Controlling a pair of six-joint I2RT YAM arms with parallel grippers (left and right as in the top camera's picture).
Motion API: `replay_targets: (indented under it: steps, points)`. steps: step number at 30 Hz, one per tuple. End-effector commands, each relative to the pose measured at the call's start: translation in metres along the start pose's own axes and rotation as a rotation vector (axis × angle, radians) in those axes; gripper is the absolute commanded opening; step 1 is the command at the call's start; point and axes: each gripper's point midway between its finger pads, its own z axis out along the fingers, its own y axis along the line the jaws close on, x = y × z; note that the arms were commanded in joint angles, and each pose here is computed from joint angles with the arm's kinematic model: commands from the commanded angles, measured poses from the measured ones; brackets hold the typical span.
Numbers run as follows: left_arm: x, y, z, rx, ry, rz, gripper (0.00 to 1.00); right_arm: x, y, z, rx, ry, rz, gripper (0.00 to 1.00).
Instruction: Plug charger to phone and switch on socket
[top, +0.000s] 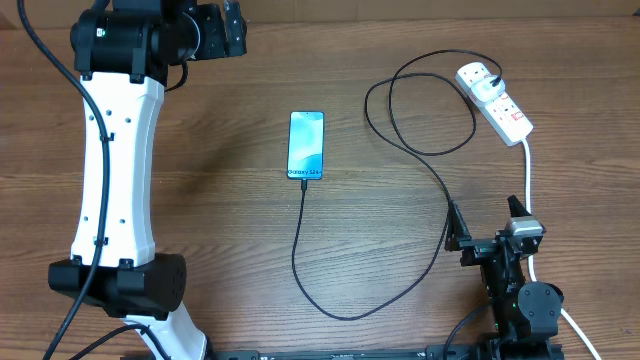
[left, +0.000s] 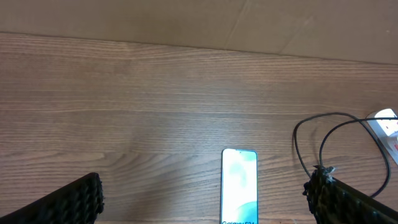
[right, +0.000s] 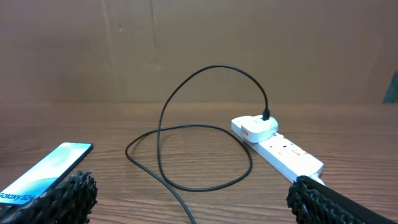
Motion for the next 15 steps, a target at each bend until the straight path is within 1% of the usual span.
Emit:
replay_targets:
  steps: [1,15]
  points:
    - [0.0011,0.0002,0.0005,-0.005,0.002,-0.013,1.00,0.0015,-0.0022,-0.0001,0.015,-0.005,-0.014,1.00]
    - [0.0011,0.0002,0.0005,-0.005,0.002,-0.013,1.00,0.0014,-0.0009,0.0000,0.008,-0.006,-0.014,1.00]
